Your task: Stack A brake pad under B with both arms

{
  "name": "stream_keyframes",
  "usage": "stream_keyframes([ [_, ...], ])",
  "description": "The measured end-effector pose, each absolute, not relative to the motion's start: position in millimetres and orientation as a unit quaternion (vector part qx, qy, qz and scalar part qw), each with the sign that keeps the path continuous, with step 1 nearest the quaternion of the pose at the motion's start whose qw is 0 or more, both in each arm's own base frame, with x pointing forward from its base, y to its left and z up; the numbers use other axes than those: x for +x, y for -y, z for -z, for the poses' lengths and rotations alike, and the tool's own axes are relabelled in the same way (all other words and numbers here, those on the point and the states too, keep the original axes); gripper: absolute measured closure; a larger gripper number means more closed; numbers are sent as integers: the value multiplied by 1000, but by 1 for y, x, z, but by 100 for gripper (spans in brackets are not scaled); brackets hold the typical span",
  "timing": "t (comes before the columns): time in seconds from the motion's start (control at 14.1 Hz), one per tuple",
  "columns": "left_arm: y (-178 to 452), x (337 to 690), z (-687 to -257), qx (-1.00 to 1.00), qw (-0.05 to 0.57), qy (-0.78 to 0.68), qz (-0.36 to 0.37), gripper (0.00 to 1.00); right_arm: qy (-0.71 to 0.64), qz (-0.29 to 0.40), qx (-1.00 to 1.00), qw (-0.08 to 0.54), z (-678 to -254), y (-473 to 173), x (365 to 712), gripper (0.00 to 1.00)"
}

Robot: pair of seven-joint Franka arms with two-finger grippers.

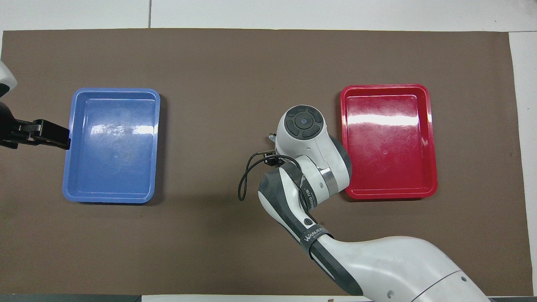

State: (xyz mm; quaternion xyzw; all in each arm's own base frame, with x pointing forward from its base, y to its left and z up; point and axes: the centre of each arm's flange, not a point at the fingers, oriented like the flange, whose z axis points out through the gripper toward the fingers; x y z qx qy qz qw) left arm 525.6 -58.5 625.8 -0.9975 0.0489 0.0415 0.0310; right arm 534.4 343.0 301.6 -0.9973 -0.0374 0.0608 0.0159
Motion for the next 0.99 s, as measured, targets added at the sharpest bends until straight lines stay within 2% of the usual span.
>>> stream_keyframes([
  [0.85,60,525,-626,-997,31,-51,-42,0,31,-62,-997,16,-299,-343,533,59],
  [0.92,61,525,-626,-997,31,-51,-42,0,30,-62,-997,16,-299,-343,533,54],
  [0.99,61,525,-626,-997,31,-51,-42,0,30,-61,-998,17,-300,-343,533,43],
])
